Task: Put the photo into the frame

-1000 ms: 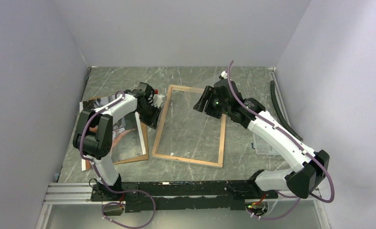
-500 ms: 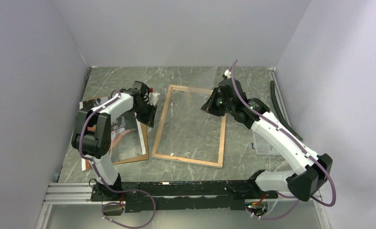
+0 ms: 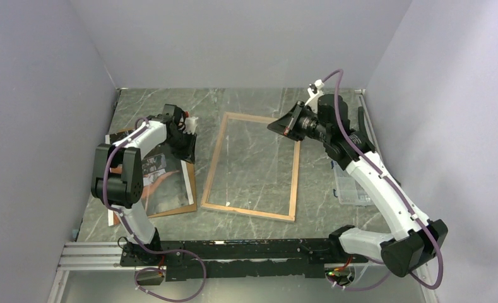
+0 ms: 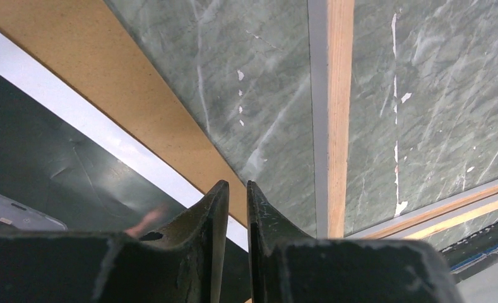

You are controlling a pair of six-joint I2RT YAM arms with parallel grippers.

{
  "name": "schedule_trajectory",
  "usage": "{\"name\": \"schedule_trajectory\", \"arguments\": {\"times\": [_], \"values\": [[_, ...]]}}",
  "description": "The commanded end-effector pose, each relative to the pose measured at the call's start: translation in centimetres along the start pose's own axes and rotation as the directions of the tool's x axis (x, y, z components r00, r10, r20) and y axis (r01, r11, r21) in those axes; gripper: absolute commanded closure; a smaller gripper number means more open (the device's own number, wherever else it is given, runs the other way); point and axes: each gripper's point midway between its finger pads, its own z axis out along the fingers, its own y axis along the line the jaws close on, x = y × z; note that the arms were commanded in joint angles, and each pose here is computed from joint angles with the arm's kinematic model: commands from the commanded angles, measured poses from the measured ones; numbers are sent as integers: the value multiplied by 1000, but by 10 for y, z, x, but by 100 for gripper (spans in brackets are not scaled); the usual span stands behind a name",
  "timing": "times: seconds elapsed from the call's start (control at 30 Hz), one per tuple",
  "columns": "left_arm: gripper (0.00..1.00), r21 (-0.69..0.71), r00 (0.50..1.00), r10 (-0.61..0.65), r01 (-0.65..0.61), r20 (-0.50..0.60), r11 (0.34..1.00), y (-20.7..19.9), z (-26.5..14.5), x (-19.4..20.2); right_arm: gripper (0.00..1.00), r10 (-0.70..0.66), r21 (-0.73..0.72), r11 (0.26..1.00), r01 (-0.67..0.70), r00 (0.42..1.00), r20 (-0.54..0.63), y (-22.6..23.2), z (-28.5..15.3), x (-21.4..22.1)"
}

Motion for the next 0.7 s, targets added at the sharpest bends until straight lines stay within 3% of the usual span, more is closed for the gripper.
{"name": "schedule_trajectory", "arguments": {"times": [0.0,0.37,0.67], "values": [[78,13,998,-7,6,61,1000,-1,-10,-17,100,58,-184,981,-52,998,28,25,-11,-12],[80,26,999,8,-9,38,1000,2,5,-7,100,123,-118,984,-134,988,-93,-64,29,44],[81,67,999,40,-40,6,997,-11,22,3,100,120,-122,984,-129,989,-85,-86,26,51]]}}
